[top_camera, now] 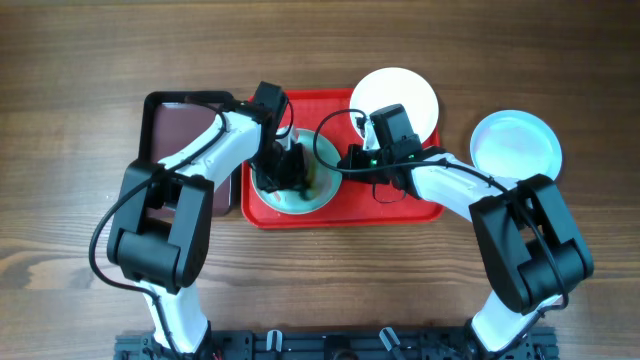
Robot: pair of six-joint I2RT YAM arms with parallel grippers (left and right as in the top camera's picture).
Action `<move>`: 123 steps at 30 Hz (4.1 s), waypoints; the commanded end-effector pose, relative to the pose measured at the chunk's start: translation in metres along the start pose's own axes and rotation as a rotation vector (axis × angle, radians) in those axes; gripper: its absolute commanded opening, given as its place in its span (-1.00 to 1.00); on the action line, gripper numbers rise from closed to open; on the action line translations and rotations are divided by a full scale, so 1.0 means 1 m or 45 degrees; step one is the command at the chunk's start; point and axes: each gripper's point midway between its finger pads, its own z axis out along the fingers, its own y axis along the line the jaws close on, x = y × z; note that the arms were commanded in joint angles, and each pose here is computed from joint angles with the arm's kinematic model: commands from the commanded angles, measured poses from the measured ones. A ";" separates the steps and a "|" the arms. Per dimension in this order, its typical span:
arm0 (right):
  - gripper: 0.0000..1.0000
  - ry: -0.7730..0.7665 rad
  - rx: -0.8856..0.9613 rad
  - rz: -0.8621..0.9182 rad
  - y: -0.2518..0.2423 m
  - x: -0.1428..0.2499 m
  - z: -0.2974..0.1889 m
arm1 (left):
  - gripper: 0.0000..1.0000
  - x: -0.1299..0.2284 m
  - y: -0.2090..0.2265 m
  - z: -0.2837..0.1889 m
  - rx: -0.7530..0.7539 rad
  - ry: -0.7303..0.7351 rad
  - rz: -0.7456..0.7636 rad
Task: Clean dirty plates on tray and stack at the side
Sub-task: 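Continue scrubbing the plate's center with the sponge in the left gripper, then lift the sponge with the left gripper away toward the black tray, then lift the cleaned plate with the right gripper and stack it right of the tray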
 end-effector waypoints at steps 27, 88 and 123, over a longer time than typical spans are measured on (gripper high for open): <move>-0.91 0.003 0.039 -0.010 -0.010 -0.001 0.004 | -0.92 -0.044 -0.010 -0.183 -0.369 -0.751 -0.140; -0.91 -1.155 1.507 -0.872 0.080 -0.046 -0.273 | -0.92 -0.052 -0.011 -0.170 -0.096 -0.570 0.029; -0.91 -0.922 0.909 -0.820 0.098 -0.012 -0.196 | -0.92 -0.049 -0.009 -0.169 -0.104 -0.552 0.021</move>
